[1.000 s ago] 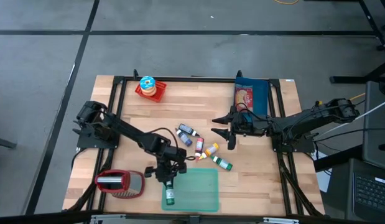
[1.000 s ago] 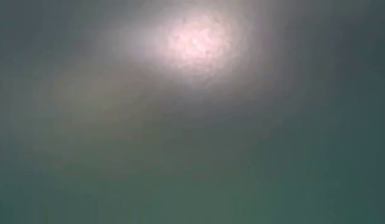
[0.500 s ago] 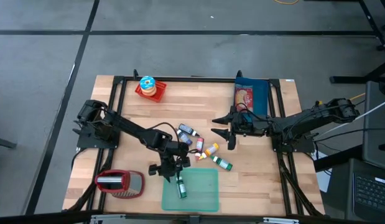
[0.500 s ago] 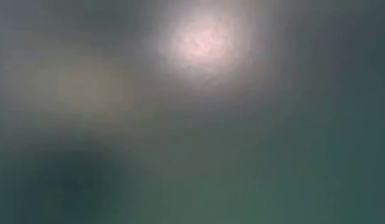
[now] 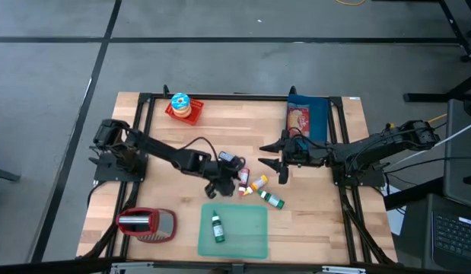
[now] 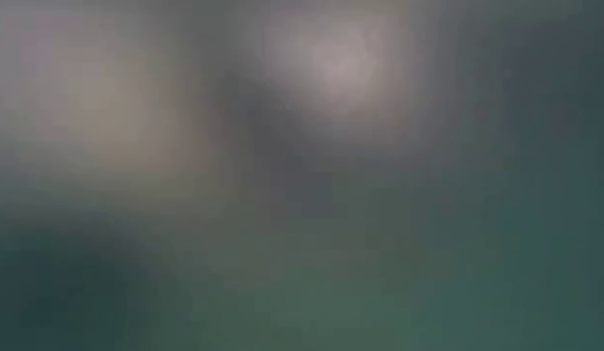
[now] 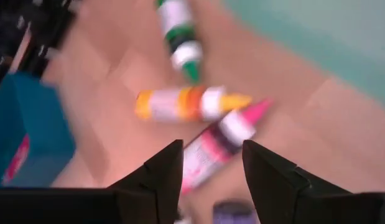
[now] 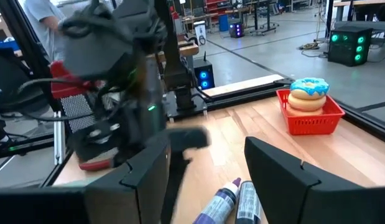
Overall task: Pick & Place Food Item
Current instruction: Put the violet food coloring bottle into the green bin
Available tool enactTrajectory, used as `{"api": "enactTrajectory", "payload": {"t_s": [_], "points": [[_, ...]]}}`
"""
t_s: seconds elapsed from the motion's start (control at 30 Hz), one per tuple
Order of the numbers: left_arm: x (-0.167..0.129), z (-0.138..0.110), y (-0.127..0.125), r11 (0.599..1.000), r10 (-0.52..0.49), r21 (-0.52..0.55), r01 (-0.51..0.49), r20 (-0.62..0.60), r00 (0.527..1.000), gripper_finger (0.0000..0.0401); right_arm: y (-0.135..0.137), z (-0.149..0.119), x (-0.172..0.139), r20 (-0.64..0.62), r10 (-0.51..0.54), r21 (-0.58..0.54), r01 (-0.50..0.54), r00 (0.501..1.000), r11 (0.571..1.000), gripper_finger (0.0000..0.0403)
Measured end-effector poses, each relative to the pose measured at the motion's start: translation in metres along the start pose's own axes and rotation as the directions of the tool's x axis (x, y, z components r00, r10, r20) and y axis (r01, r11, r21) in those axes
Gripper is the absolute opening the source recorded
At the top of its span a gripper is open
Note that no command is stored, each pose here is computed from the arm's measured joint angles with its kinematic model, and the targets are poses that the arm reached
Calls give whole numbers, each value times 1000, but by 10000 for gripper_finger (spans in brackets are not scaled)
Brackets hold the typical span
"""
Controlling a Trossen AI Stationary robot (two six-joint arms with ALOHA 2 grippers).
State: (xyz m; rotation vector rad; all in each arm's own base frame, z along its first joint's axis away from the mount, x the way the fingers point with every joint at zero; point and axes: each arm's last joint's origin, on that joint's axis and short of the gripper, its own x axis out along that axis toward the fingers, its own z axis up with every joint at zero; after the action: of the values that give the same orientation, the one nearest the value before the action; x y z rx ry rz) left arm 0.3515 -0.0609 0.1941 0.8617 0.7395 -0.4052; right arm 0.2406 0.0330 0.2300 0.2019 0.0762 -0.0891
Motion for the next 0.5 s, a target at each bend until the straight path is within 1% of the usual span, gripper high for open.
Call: {"api": "enactTrajectory", "payload": {"t_s": [0.1,0.27,0.4,0.5], "points": [[-1,-8,9,999,5,-53,-5,3,1000,161,0,-2,0,-18,-3,0,3,1000,1000,210],[-3,-19,19,995,1,-98,-2,-6,1000,154,-1,-4,0,-43,-9,-6,9,999,1000,210],[-3,-33,23,993,-30,-120,22,-67,997,150,-1,-4,0,-42,-9,-6,8,999,1000,210],[-4,-49,26,986,-70,-160,49,-130,989,150,-1,-4,0,-41,-9,-3,8,999,1000,210]]}}
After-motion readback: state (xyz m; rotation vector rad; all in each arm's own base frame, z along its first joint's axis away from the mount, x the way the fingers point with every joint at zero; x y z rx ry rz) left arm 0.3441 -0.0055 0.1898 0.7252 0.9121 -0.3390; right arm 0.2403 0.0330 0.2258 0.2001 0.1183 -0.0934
